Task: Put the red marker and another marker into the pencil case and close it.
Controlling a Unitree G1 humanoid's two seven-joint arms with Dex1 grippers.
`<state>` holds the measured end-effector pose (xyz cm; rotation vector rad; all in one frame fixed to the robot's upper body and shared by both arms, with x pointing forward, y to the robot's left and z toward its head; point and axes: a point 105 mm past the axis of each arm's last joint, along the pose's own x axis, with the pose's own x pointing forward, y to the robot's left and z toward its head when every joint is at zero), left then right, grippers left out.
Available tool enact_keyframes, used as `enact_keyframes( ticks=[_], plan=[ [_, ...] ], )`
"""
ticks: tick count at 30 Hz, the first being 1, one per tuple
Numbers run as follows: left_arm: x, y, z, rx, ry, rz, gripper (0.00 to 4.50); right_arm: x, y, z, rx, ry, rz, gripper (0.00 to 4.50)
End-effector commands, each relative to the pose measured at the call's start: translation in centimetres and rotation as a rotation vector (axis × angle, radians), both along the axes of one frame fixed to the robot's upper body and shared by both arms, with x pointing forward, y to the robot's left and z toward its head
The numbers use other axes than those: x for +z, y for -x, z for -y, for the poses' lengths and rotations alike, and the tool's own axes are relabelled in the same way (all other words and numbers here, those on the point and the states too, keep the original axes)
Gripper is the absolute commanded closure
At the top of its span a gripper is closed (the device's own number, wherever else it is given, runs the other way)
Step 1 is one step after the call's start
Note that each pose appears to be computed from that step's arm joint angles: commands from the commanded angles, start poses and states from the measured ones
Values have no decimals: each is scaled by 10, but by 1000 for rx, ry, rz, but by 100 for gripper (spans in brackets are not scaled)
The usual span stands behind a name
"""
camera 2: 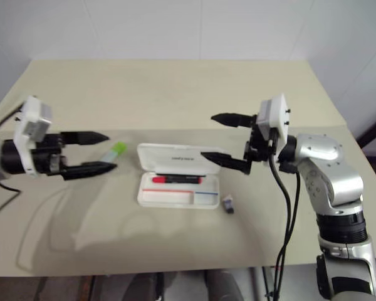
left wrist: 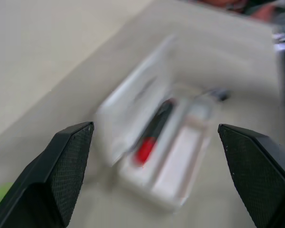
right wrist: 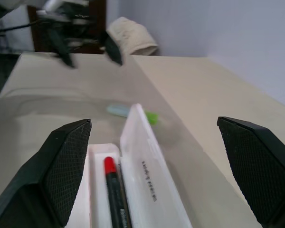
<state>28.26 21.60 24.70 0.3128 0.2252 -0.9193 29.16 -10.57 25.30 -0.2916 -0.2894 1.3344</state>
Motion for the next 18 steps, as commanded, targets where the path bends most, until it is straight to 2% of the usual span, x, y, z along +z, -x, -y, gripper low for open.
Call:
enact_keyframes(
  ticks=[1, 5, 11, 18],
  plan=[
    [-2, -18, -36, 210, -150, 68, 4, 7, 11, -9, 94, 27, 50, 0],
    [-20, -34, -46, 283, -255, 64, 4, 7, 8, -12, 111, 48, 66, 0],
    [-55, -56, -47, 320, -366, -35, 4, 8, 9, -14, 106, 37, 71, 0],
    [-71, -77, -47, 382, -391, -75, 4, 6, 13, -11, 74, 22, 64, 0]
  ],
)
